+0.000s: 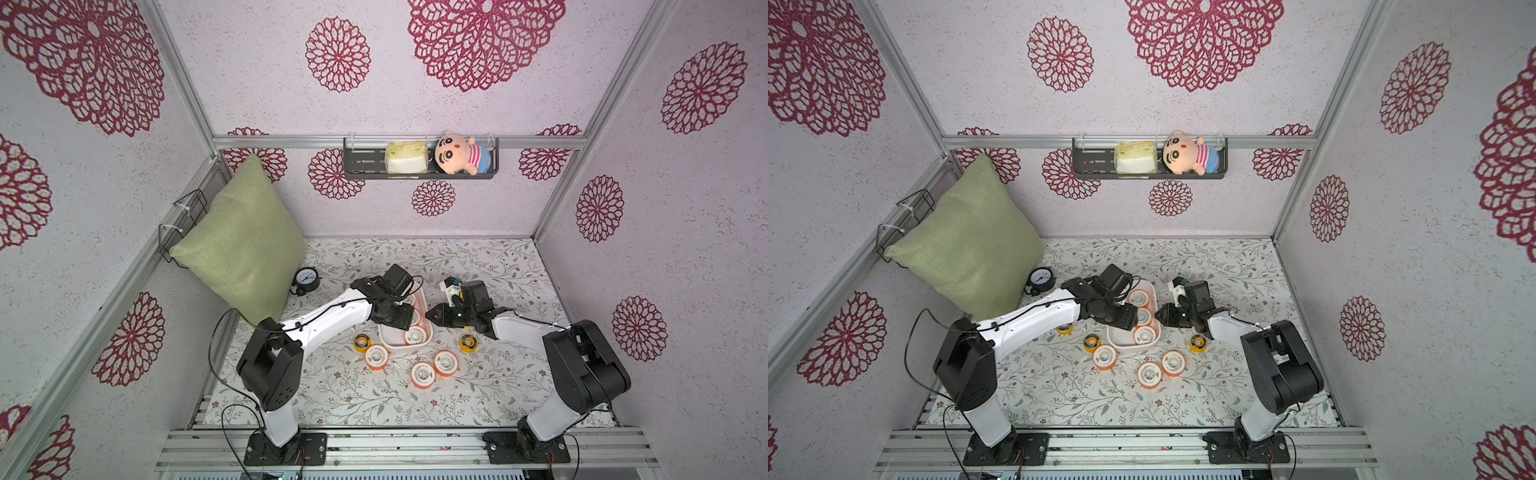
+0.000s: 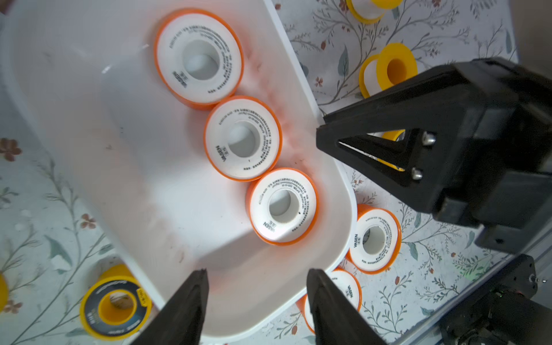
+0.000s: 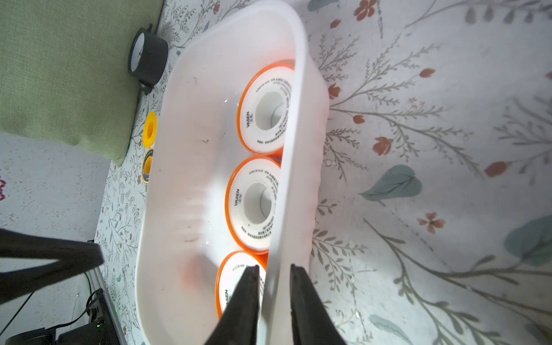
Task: Put the sealing tape into the storage box
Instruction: Place the sealing tape in the storage box, then pick up the sealing tape at the center of the board.
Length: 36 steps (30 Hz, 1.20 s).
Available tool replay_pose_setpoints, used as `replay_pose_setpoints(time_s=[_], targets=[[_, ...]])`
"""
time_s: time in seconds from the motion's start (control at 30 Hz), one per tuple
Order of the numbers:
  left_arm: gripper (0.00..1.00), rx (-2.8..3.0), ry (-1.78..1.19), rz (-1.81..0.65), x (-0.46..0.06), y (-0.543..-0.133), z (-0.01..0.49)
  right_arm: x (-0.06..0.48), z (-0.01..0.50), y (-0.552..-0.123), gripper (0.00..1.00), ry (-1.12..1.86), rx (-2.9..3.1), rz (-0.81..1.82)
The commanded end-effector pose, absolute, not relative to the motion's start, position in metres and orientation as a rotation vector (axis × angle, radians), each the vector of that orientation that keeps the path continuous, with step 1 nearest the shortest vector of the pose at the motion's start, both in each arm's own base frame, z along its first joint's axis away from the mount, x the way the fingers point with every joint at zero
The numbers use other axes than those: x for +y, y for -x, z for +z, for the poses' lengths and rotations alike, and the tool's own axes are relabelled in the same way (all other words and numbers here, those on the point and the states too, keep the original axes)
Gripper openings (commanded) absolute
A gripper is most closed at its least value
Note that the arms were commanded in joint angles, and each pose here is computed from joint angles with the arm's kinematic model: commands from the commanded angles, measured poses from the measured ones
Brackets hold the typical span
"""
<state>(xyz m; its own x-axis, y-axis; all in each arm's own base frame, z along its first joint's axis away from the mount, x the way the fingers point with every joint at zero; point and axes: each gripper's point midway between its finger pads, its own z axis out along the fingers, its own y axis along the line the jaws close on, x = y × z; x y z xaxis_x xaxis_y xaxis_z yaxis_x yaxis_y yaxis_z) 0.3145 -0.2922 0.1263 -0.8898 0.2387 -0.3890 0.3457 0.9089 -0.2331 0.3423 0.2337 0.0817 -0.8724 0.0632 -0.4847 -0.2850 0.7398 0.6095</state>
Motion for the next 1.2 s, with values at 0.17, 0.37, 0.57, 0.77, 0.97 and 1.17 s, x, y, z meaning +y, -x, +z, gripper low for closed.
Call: replay_pose_setpoints(time_s=[0.17, 0.37, 0.57, 0.77, 0.97, 1.17], targets=[[0.60, 2.556, -0.138, -0.363, -0.233, -0.338, 0.155, 0.221, 0.111, -0.343, 0.33, 0.167, 2.389, 0.871], [0.60, 2.487, 0.004, -0.371, -0.197, -0.342, 0.160, 0.206, 0.119, -0.339, 0.34, 0.182, 2.382, 0.762], [0.60, 2.452, 0.094, -0.357, -0.168, -0.340, 0.159, 0.198, 0.123, -0.330, 0.34, 0.209, 2.378, 0.718], [0.60, 2.428, 0.167, -0.375, -0.151, -0.339, 0.157, 0.186, 0.123, -0.324, 0.34, 0.203, 2.385, 0.648], [0.61, 2.419, 0.167, -0.359, -0.139, -0.338, 0.155, 0.159, 0.117, -0.324, 0.35, 0.137, 2.411, 0.466], [0.61, 2.425, 0.149, -0.355, -0.136, -0.335, 0.154, 0.145, 0.105, -0.316, 0.37, 0.116, 2.480, 0.374]])
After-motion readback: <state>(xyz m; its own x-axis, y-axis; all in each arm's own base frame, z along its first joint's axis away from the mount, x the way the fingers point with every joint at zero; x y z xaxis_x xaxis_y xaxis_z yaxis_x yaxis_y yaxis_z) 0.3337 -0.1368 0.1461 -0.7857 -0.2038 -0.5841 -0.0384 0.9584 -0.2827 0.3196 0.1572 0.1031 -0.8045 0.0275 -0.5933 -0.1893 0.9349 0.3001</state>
